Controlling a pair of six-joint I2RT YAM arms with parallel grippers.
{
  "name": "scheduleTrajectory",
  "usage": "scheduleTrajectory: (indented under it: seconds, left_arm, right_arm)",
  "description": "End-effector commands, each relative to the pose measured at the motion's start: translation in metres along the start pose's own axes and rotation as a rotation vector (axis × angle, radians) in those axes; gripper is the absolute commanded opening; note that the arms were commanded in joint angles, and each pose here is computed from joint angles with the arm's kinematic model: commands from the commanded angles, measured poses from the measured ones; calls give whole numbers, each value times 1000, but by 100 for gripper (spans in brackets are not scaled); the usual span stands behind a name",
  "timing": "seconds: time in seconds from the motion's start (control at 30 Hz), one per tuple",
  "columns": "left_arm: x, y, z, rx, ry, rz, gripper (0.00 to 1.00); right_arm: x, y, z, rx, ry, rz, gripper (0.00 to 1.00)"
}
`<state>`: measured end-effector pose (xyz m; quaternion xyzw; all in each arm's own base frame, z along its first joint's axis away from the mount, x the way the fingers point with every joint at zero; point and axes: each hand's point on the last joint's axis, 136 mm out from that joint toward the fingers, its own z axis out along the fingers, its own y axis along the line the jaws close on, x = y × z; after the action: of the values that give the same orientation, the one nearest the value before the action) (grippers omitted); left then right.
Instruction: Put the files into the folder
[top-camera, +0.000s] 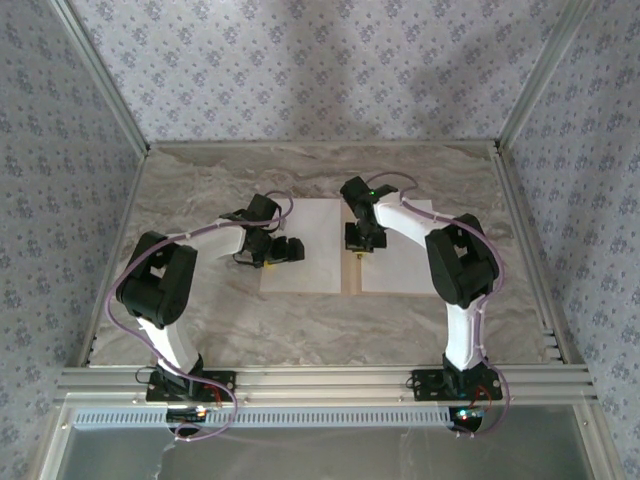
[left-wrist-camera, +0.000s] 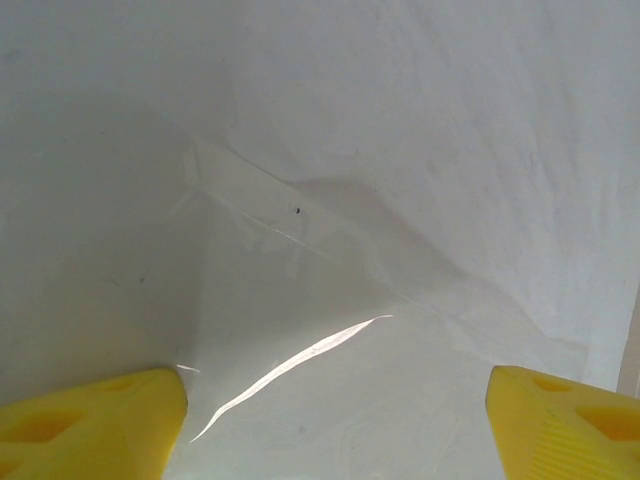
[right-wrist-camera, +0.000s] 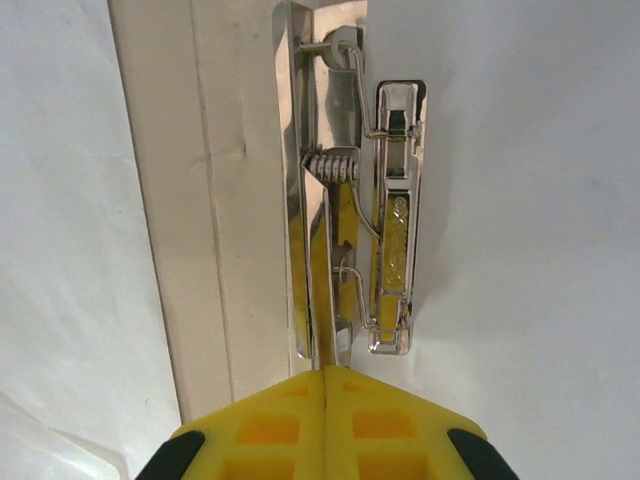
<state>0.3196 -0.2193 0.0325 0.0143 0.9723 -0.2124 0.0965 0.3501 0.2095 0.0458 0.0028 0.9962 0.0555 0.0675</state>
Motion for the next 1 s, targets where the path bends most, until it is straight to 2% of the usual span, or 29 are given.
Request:
scheduleTrajectory:
  seconds: [0.0, 0.23, 0.4, 0.5, 0.7, 0.83, 0.97]
  left_arm:
    - [32, 24, 10, -87, 102, -50, 82]
    - [26, 19, -13, -94, 57, -47, 82]
    - [18, 12, -44, -105, -13, -34, 84]
    - [14, 13, -65, -128, -68, -32, 88]
    - [26, 27, -93, -174, -148, -70, 91]
    - [48, 38, -91, -151, -138, -121, 90]
    - [72, 41, -79, -101, -93, -172, 85]
  right_arm:
    - [-3, 3, -29, -46, -29, 14, 11]
    - [-18, 10, -83, -187, -160, -5, 29]
    - [-22, -7, -125, -267, -292, 18, 38]
    - [-21, -25, -138, -304, -353, 50, 41]
    - [-5, -66, -128, -387, -401, 133, 43]
    - [9, -96, -113, -388, -415, 197, 45]
    - [22, -123, -100, -392, -441, 265, 50]
